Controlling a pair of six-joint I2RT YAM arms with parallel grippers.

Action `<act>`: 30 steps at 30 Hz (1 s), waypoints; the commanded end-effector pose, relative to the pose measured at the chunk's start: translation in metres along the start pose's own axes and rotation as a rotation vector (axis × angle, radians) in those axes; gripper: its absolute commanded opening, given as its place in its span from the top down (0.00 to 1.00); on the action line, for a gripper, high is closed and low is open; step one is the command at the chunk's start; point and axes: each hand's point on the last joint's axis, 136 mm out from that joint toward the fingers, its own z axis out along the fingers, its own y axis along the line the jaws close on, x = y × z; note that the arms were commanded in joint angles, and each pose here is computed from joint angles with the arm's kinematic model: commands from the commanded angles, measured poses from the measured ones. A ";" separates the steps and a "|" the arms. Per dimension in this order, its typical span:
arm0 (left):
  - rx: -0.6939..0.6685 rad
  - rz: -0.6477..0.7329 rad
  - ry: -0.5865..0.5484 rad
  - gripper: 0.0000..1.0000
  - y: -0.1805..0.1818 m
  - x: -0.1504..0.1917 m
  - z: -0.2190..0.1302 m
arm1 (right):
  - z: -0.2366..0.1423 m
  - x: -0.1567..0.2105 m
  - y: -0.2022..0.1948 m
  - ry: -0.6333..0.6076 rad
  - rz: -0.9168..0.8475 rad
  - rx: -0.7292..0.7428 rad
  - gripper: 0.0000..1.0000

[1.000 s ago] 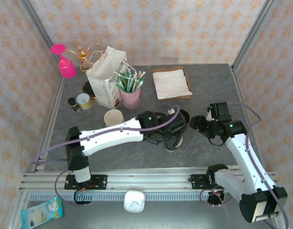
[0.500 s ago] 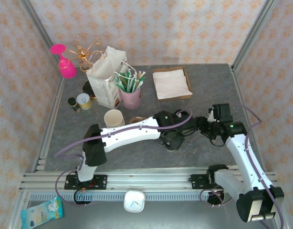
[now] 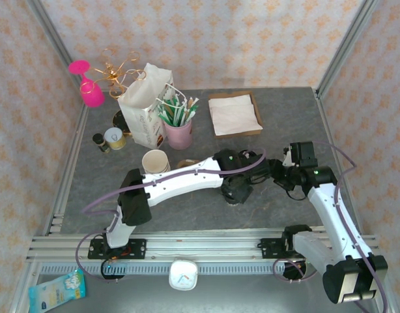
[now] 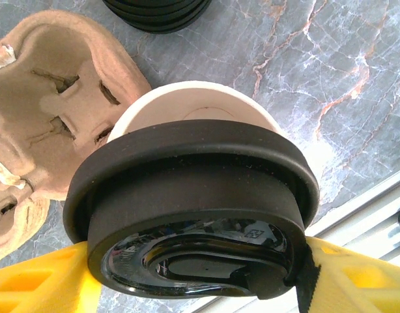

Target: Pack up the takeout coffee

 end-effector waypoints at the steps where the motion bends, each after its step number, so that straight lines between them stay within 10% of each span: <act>1: -0.012 0.015 0.000 0.28 0.004 -0.006 0.003 | 0.000 -0.002 0.002 -0.010 -0.014 -0.016 0.33; 30: 0.083 -0.003 -0.045 0.16 -0.004 -0.019 0.006 | -0.017 -0.009 0.015 -0.023 -0.060 -0.034 0.22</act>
